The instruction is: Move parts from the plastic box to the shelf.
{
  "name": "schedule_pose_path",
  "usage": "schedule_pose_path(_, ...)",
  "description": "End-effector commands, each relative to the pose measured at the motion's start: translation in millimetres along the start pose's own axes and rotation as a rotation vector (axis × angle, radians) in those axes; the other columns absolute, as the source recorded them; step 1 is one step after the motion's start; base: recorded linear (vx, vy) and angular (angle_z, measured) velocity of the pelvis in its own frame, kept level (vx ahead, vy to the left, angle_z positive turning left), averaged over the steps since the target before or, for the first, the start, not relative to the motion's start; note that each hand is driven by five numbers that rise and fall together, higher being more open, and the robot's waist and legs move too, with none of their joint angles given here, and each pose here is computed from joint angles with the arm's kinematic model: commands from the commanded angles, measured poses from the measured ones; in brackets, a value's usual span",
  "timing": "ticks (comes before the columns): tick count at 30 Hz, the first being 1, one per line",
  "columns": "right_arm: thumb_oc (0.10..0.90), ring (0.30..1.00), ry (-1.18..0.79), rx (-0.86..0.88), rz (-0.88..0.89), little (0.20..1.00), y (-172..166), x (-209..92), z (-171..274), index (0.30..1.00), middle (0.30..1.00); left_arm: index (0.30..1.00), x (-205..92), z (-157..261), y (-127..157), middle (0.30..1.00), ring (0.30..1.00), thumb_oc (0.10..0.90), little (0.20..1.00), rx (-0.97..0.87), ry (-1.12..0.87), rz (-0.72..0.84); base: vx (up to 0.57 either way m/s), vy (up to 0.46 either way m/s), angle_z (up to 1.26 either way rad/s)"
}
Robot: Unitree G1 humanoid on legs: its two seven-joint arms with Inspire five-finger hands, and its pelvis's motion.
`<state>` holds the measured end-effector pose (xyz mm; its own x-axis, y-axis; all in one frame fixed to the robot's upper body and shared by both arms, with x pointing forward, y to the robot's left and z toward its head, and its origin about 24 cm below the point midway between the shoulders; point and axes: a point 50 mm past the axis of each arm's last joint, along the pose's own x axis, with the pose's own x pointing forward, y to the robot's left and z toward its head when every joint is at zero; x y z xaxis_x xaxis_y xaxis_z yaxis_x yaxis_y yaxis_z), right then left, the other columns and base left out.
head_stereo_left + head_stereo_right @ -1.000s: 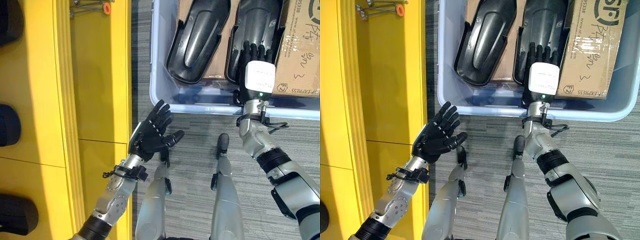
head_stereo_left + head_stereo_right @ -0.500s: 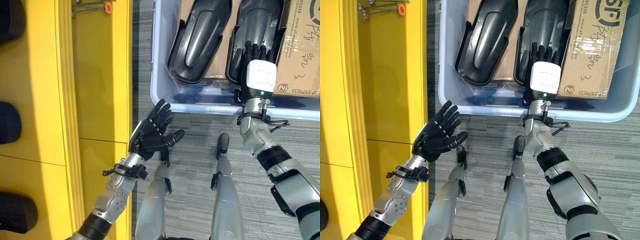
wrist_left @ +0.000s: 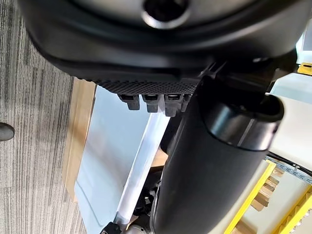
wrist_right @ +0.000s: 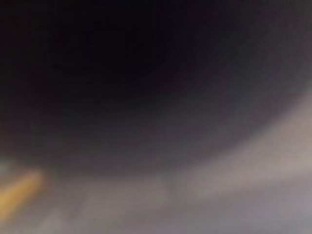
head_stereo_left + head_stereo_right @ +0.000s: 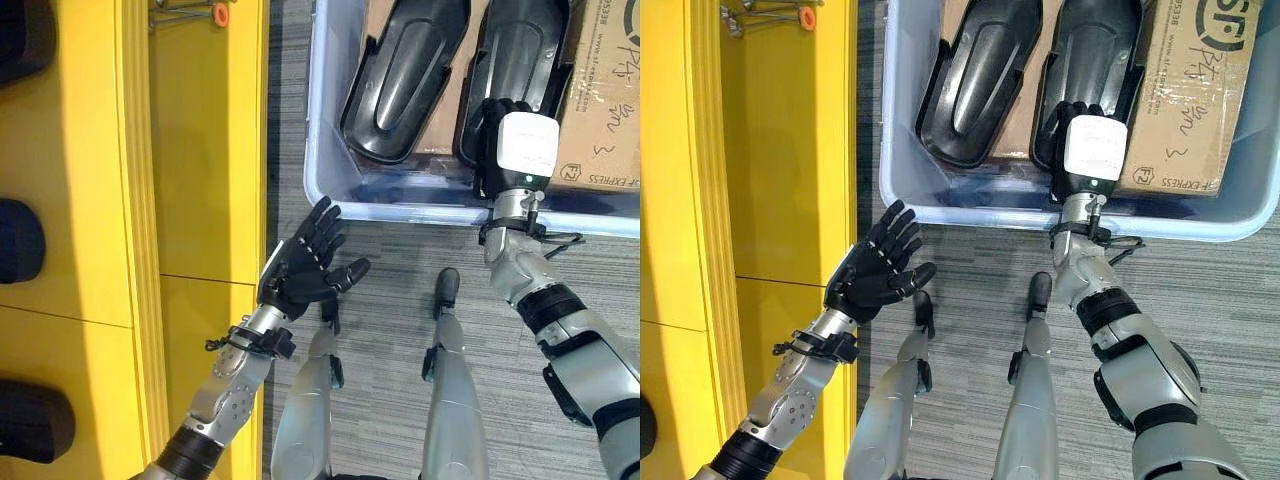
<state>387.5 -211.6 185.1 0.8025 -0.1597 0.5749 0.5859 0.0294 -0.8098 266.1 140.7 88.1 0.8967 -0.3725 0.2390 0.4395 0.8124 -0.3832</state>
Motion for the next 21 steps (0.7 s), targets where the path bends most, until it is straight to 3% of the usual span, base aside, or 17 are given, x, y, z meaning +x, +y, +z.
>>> schedule_pose_path(1, 0.400, 0.300, 0.024, -0.077, 0.234, 0.300, 32, -25, -19, 0.300, 0.300, 1.000, 8, 25, -17, 1.000, 1.000, 0.900, 1.000, 0.055, -0.129, -0.116, 0.00, 0.000, 0.00)
schedule_pose_path(7, 0.400, 0.300, 0.014, -0.076, 0.286, 0.300, 36, -23, -15, 0.300, 0.300, 1.000, 10, 27, -17, 1.000, 1.000, 0.900, 1.000, 0.071, -0.142, -0.124, 0.00, -0.006, 0.03)
schedule_pose_path(11, 0.400, 0.300, -0.031, 0.071, 0.291, 0.300, 37, -27, -5, 0.300, 0.300, 1.000, 5, 26, -17, 1.000, 1.000, 0.900, 1.000, 0.069, -0.122, -0.135, -0.01, -0.001, 0.05)
schedule_pose_path(17, 0.400, 0.300, -0.216, 0.175, 0.257, 0.300, 11, -14, 45, 0.300, 0.300, 1.000, 6, 35, -20, 1.000, 1.000, 0.900, 1.000, 0.088, -0.138, -0.146, -0.02, -0.008, -0.01)
schedule_pose_path(21, 0.400, 0.300, -0.341, 0.215, 0.217, 0.300, -3, -21, 72, 0.300, 0.300, 1.000, 1, 36, -18, 1.000, 1.000, 0.900, 1.000, 0.093, -0.144, -0.124, 0.00, 0.004, -0.01)
